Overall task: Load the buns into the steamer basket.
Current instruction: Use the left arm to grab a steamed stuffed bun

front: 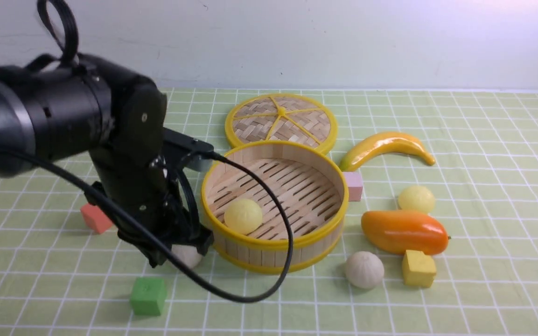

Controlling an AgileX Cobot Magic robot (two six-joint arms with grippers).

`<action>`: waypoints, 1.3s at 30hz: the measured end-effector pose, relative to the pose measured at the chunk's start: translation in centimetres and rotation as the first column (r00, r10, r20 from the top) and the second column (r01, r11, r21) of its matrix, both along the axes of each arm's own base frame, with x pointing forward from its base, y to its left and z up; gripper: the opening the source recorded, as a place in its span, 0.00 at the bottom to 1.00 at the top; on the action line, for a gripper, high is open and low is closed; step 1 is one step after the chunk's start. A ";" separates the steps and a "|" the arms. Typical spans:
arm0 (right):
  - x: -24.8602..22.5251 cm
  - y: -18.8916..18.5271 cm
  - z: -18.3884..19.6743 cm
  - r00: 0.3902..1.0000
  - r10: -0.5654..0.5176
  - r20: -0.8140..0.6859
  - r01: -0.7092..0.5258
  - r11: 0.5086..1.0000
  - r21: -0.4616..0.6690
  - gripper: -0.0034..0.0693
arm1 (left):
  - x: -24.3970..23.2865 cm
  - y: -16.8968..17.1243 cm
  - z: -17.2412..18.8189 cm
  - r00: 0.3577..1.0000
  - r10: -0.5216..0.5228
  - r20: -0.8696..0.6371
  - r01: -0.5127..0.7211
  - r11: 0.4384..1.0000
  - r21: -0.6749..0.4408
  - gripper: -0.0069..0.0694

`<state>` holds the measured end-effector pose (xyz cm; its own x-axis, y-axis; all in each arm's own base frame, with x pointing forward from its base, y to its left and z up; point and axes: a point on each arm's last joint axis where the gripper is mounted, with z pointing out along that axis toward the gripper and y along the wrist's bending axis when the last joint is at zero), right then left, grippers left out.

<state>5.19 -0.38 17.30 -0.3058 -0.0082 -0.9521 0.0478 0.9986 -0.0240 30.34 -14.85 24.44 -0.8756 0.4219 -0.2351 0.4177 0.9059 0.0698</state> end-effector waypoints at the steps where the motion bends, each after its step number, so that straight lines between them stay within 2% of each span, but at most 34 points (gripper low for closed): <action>1: 0.0 0.0 0.0 1.000 0.000 0.000 0.000 1.000 0.000 0.38 | 0.1 -0.1 -0.3 1.000 -0.002 0.003 0.002 1.000 -0.001 0.07; 3: 0.0 0.0 0.0 1.000 0.000 0.000 0.000 1.000 0.000 0.38 | 0.7 -0.3 -1.1 1.000 -0.011 0.017 0.011 1.000 0.003 0.08; 6: 0.0 0.0 0.0 1.000 0.000 0.000 0.000 1.000 0.000 0.38 | 1.5 -0.5 -2.2 0.999 -0.026 0.040 0.026 1.000 0.012 0.17; 7: 0.0 0.0 0.0 1.000 0.000 0.000 0.000 1.000 0.000 0.38 | 1.5 -0.6 -2.2 0.999 -0.027 0.041 0.026 1.000 0.013 0.17; 11: 0.0 0.0 0.0 1.000 0.000 0.000 0.000 1.000 0.000 0.38 | 2.3 -0.5 -3.3 0.997 -0.039 0.061 0.037 0.999 0.028 0.37; 15: 0.0 0.0 0.0 1.000 0.000 0.000 0.000 1.000 0.000 0.38 | 3.2 0.4 -2.9 0.997 0.029 0.073 -0.027 0.999 -0.029 0.48; 18: 0.0 0.0 0.0 1.000 0.000 0.000 0.000 1.000 0.000 0.38 | 4.1 1.4 -2.4 0.994 0.079 0.071 -0.073 0.993 -0.091 0.50; 21: 0.0 0.0 0.0 1.000 0.000 0.000 0.000 1.000 0.000 0.38 | 4.3 1.6 -2.5 0.996 0.067 0.056 -0.060 0.990 -0.131 0.50; 28: 0.0 0.0 0.0 1.000 0.000 0.000 0.000 1.000 0.000 0.38 | 5.1 1.1 -4.5 0.999 0.035 0.034 -0.030 0.990 -0.134 0.50; 33: 0.0 0.0 0.0 1.000 0.000 0.000 0.000 1.000 0.000 0.38 | 5.5 1.0 -4.5 0.997 0.036 0.069 -0.026 0.989 -0.145 0.50; 36: 0.0 0.0 0.0 1.000 0.000 0.000 0.000 1.000 0.000 0.38 | 5.7 1.0 -4.4 0.995 0.033 0.094 -0.019 0.989 -0.147 0.48; 39: 0.0 0.0 0.0 1.000 0.000 0.000 0.000 1.000 0.000 0.38 | 5.8 1.0 -4.8 0.995 0.025 0.093 -0.012 0.991 -0.134 0.40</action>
